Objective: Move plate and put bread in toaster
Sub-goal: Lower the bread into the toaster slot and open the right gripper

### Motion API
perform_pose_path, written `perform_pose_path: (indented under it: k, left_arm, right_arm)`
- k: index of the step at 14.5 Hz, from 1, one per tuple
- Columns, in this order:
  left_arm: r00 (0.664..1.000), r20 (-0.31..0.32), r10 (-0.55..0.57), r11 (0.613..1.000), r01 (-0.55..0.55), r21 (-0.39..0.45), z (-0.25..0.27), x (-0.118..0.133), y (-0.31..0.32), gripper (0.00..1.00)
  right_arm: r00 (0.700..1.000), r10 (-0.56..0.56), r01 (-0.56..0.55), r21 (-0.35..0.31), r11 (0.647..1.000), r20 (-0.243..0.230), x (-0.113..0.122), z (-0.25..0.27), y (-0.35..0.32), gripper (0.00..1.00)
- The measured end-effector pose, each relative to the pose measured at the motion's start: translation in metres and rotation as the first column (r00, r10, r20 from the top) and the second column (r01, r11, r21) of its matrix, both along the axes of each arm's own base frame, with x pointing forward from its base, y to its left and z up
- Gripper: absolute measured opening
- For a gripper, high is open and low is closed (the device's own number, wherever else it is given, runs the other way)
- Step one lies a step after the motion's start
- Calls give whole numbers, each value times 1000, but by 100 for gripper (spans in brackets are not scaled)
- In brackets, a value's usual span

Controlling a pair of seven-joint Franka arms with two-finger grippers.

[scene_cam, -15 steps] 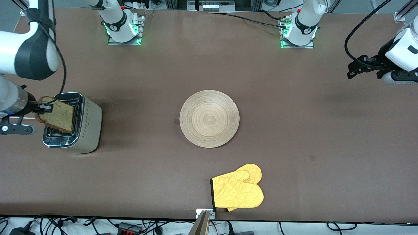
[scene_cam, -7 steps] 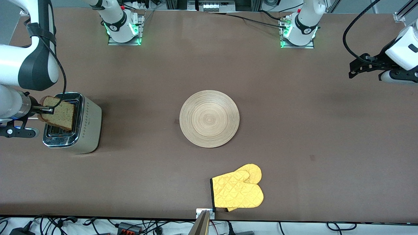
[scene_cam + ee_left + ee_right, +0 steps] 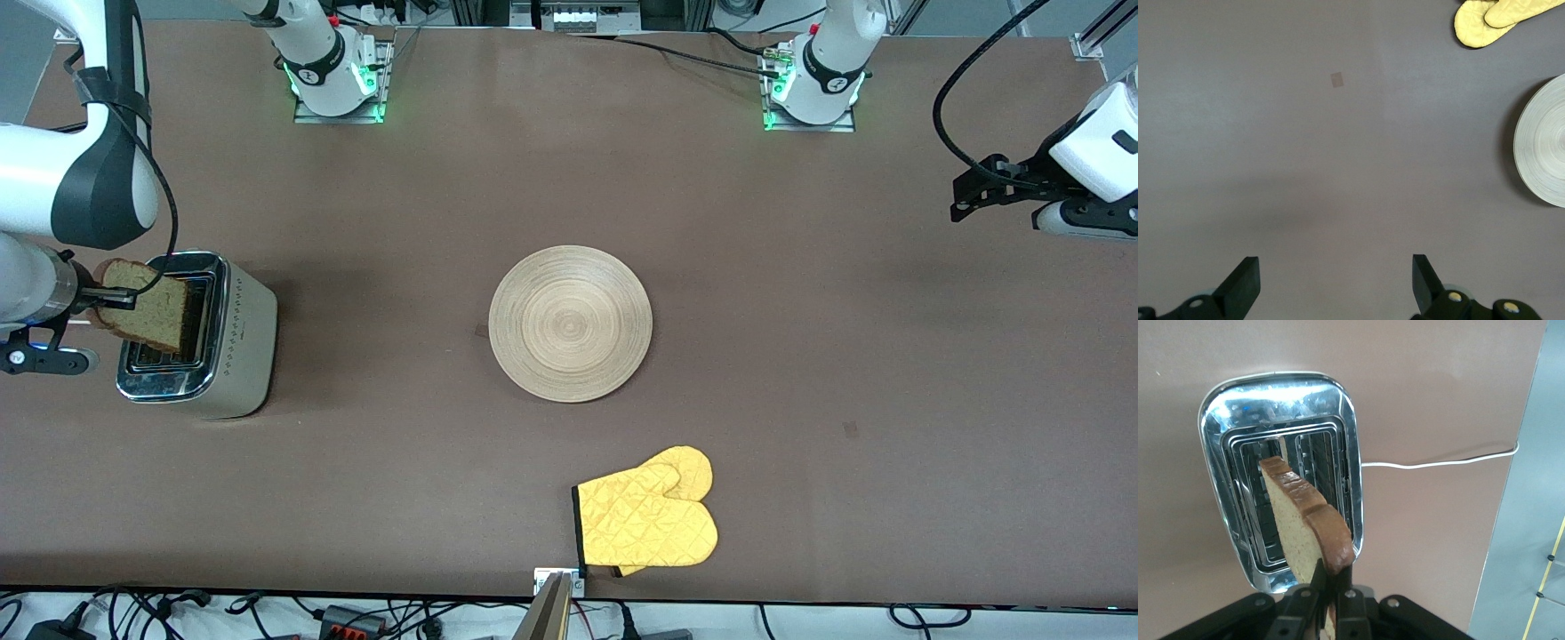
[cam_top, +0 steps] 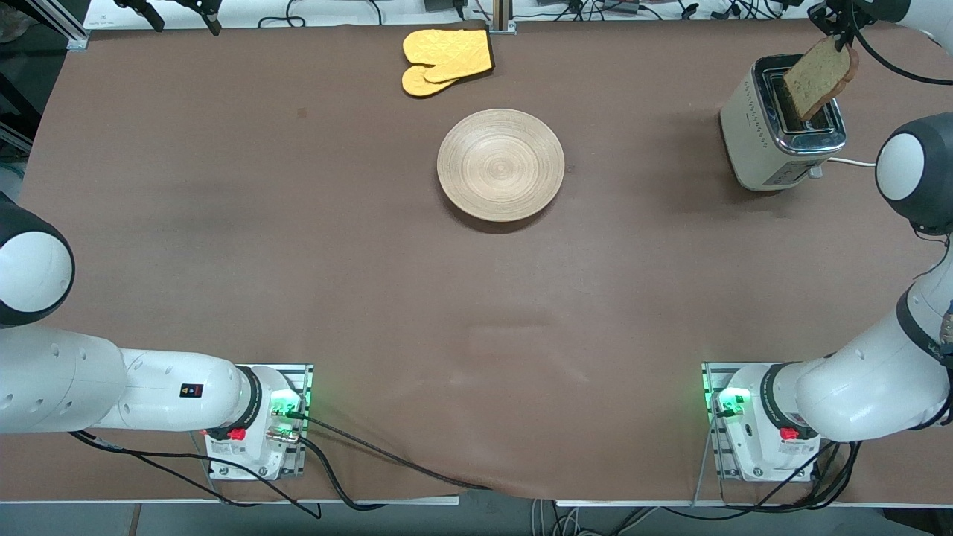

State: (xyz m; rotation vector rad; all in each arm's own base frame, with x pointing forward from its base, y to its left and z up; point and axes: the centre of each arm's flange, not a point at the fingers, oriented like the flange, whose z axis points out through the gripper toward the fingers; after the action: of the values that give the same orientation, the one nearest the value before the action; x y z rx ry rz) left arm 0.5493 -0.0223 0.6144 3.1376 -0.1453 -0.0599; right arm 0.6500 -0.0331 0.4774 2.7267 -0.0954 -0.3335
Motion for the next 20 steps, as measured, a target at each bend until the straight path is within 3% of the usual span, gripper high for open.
perform_pose_path:
  k: [5,12,20]
  left_arm:
    - [1000,2,-4,1000,4,0,1,0,-2,100]
    - [1000,3,-8,1000,8,0,1,0,-3,100]
    - [1000,3,-9,1000,9,0,1,0,-3,100]
  right_arm:
    - [1000,-2,2,1,1000,-20,-2,-9,-1,7]
    - [1000,18,-18,1,1000,4,3,-14,5,7]
    - [1000,13,-13,26,1000,-3,8,-31,7,7]
